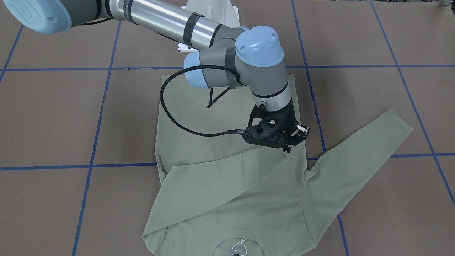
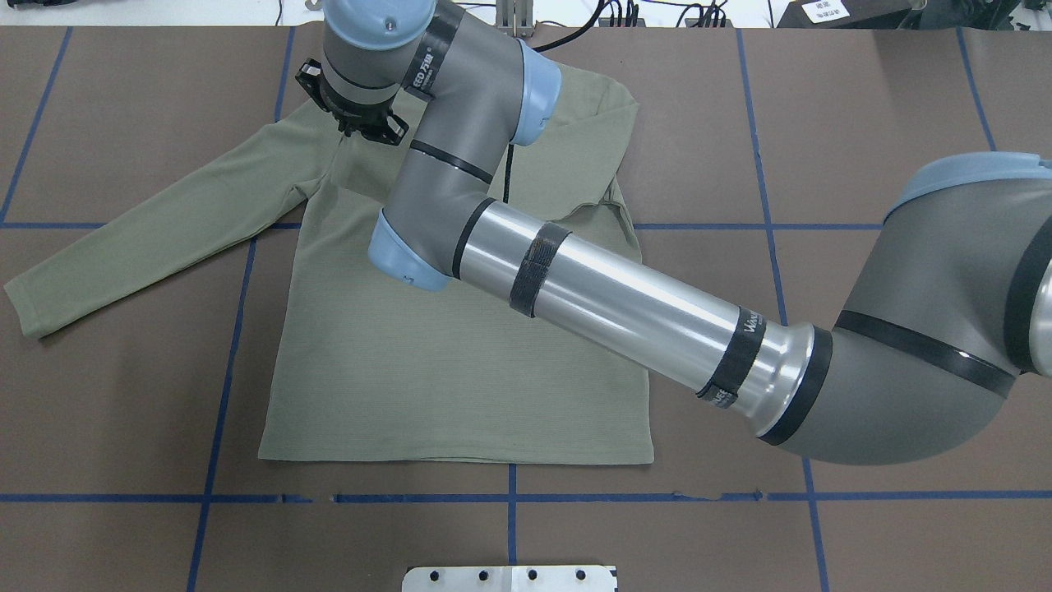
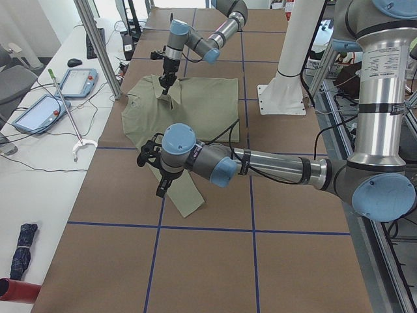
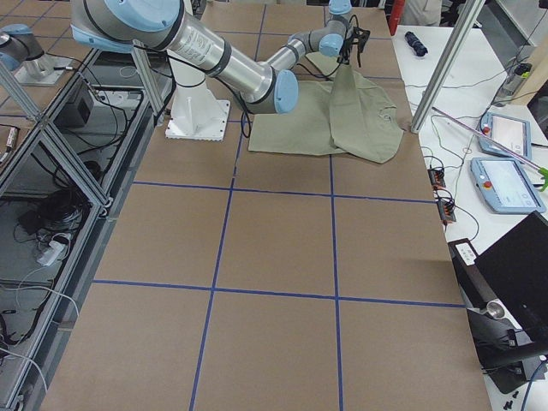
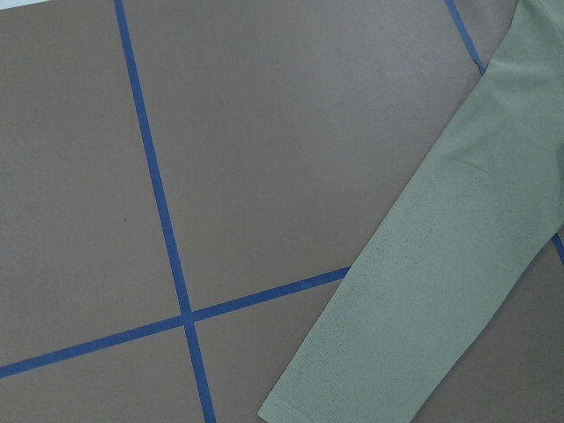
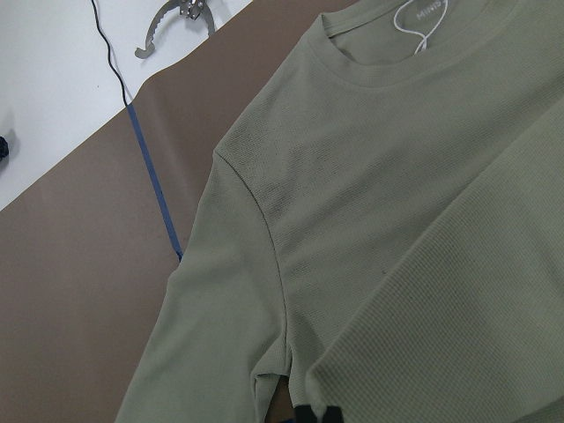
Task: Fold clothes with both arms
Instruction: 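Carry the grasped sleeve across the shirt body toward the collar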
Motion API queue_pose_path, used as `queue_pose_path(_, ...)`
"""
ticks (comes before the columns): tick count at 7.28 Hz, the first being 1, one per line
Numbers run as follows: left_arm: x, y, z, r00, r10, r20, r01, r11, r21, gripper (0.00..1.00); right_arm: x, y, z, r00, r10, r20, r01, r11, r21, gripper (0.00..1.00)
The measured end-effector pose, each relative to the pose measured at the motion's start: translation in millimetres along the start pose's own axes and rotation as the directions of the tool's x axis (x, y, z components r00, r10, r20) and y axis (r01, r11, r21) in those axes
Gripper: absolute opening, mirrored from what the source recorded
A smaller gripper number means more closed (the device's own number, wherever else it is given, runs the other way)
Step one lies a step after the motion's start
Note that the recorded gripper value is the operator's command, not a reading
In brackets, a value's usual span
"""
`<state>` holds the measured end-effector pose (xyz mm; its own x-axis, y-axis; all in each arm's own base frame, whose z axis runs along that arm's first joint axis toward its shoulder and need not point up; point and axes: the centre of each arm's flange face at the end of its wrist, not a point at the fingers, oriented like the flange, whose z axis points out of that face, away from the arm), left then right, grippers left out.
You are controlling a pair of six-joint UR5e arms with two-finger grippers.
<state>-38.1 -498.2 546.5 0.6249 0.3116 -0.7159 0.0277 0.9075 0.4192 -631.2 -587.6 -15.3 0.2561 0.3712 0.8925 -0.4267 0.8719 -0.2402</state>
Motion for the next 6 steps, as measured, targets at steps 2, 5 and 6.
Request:
queue_pose_path(2,0,0,0,1.0,0.008,-0.001,-0.008,1.0,0.007,1.0,-5,6,22,1.0,-0.005,0.011,0.004,0.999,0.048,0.87)
queue_pose_path(5,5,-1,13,1.0,-0.023,-0.012,0.022,1.0,-0.016,1.0,-16,6,25,1.0,0.003,0.018,-0.004,0.996,0.086,0.9)
queue_pose_path(6,15,-3,27,0.999,-0.037,-0.024,0.036,0.999,-0.04,1.0,-19,2,18,0.999,0.008,0.033,-0.011,0.996,0.089,0.9)
